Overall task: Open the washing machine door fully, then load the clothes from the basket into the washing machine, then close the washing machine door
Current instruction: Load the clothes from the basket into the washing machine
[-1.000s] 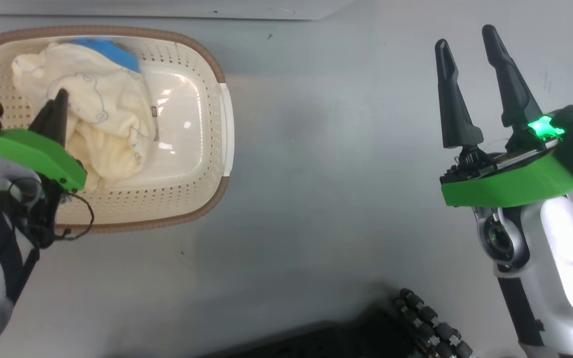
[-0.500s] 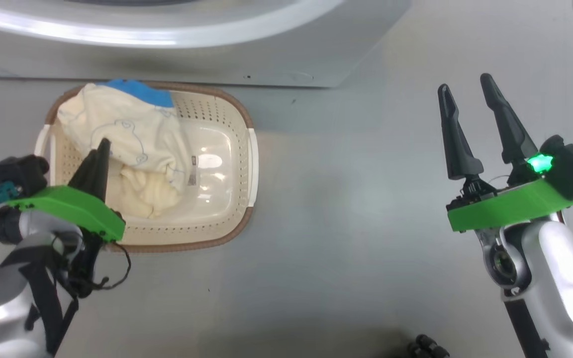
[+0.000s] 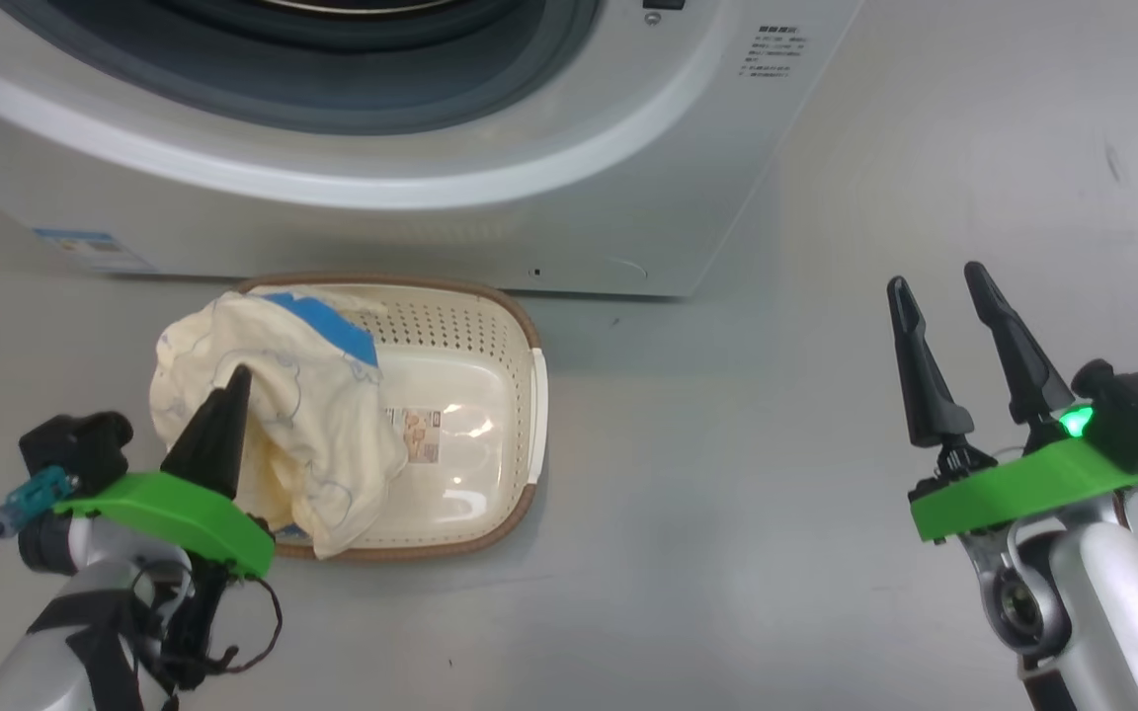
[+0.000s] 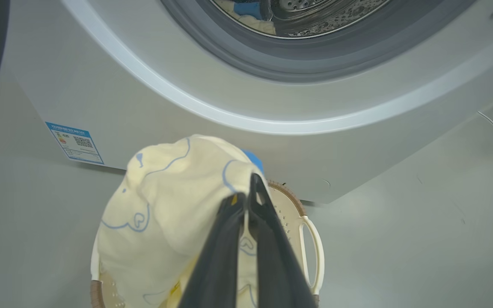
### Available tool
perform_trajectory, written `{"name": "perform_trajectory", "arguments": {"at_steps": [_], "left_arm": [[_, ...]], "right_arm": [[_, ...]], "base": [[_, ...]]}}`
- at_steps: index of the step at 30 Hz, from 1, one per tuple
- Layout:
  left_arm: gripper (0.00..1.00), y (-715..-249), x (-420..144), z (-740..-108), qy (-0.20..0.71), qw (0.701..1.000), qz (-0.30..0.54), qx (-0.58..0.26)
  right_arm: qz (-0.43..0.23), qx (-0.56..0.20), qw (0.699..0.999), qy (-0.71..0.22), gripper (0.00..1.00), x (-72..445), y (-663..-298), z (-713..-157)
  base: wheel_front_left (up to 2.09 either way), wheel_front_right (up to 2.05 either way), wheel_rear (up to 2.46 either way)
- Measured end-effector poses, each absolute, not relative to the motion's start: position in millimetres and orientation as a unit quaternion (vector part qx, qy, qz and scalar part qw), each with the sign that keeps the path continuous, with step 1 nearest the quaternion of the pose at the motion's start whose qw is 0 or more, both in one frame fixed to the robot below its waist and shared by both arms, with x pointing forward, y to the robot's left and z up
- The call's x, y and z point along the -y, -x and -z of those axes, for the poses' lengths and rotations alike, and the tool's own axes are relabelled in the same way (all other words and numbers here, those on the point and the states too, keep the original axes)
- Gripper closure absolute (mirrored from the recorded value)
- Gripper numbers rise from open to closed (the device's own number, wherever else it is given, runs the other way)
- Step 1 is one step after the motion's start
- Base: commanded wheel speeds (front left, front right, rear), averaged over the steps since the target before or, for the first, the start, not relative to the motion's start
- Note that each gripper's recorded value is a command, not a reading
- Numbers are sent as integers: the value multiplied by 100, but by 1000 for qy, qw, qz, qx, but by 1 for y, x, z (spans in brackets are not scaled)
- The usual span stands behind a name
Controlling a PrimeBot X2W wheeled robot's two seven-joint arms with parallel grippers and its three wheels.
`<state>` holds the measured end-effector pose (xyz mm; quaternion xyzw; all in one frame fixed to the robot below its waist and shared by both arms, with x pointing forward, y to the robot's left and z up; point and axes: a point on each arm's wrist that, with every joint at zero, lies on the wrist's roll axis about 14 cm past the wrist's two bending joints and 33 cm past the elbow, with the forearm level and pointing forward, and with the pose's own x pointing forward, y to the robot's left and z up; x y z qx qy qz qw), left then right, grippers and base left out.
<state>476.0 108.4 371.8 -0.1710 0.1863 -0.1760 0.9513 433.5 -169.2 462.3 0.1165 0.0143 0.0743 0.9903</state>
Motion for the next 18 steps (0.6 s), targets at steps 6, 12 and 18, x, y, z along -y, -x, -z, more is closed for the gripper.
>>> {"name": "perform_trajectory", "arguments": {"at_steps": [6, 12, 18], "left_arm": [[100, -465, -113, -404, 163, 959, 179, -147], [100, -460, -118, -433, 158, 965, 181, -105], [100, -450, -126, -458, 149, 970, 178, -66]], "right_arm": [[-71, -12, 991, -114, 0, 174, -413, -470], [-66, -4, 991, -116, 0, 178, -402, -478], [-54, 5, 992, -115, 0, 187, -392, -485]], "base": [[0, 0, 0], [0, 0, 0], [0, 0, 0]]}}
